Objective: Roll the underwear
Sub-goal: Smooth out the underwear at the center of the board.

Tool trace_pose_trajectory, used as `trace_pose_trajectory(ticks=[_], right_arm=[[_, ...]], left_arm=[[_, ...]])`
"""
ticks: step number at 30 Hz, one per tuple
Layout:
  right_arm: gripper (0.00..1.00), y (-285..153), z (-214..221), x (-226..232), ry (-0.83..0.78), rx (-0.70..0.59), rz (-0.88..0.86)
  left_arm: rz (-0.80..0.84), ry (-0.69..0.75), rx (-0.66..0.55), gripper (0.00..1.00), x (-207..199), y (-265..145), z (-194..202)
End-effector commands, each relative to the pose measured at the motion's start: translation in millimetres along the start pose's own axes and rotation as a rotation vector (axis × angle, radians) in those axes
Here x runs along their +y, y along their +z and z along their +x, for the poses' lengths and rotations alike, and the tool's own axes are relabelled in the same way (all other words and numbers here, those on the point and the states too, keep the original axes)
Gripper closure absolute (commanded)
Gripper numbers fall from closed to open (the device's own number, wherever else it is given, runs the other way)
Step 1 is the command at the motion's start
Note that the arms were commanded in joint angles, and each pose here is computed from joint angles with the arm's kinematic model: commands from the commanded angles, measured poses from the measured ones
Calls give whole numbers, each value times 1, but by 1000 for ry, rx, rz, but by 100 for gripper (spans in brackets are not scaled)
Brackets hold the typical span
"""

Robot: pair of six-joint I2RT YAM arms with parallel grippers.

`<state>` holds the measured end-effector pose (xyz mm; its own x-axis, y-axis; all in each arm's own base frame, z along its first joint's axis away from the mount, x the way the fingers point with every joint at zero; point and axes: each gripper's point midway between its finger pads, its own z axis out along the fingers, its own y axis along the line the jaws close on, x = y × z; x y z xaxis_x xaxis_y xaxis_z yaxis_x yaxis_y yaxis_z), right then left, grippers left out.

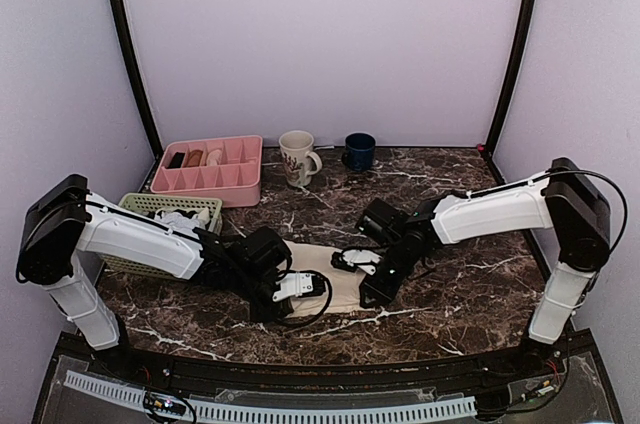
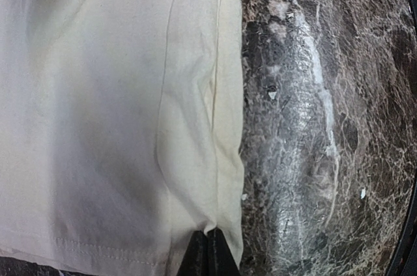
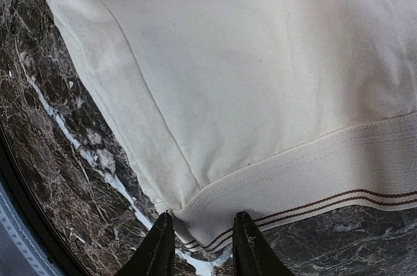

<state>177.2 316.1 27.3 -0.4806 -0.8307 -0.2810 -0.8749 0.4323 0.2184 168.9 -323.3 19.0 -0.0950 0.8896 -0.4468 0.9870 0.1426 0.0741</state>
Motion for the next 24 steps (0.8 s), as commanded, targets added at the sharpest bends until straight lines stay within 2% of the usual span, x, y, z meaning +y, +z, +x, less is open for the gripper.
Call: trace_pose_trajectory(ticks=[1, 3, 7, 17, 24], right_arm=[[70, 3, -1, 1, -29, 12, 30], [76, 6, 1, 2, -34, 18, 37], [100, -1, -3, 1, -18, 6, 51], [100, -25, -9, 5, -14, -31, 69], [100, -26, -3, 7, -7, -26, 57]], left_arm=[[6, 0, 52, 100, -5, 3, 16], [2, 0, 50, 100, -4, 3, 15], [-18, -13, 45, 100, -1, -2, 13], [-76, -24, -15, 100, 8, -30, 1], [-22, -26, -4, 100, -4, -28, 9]])
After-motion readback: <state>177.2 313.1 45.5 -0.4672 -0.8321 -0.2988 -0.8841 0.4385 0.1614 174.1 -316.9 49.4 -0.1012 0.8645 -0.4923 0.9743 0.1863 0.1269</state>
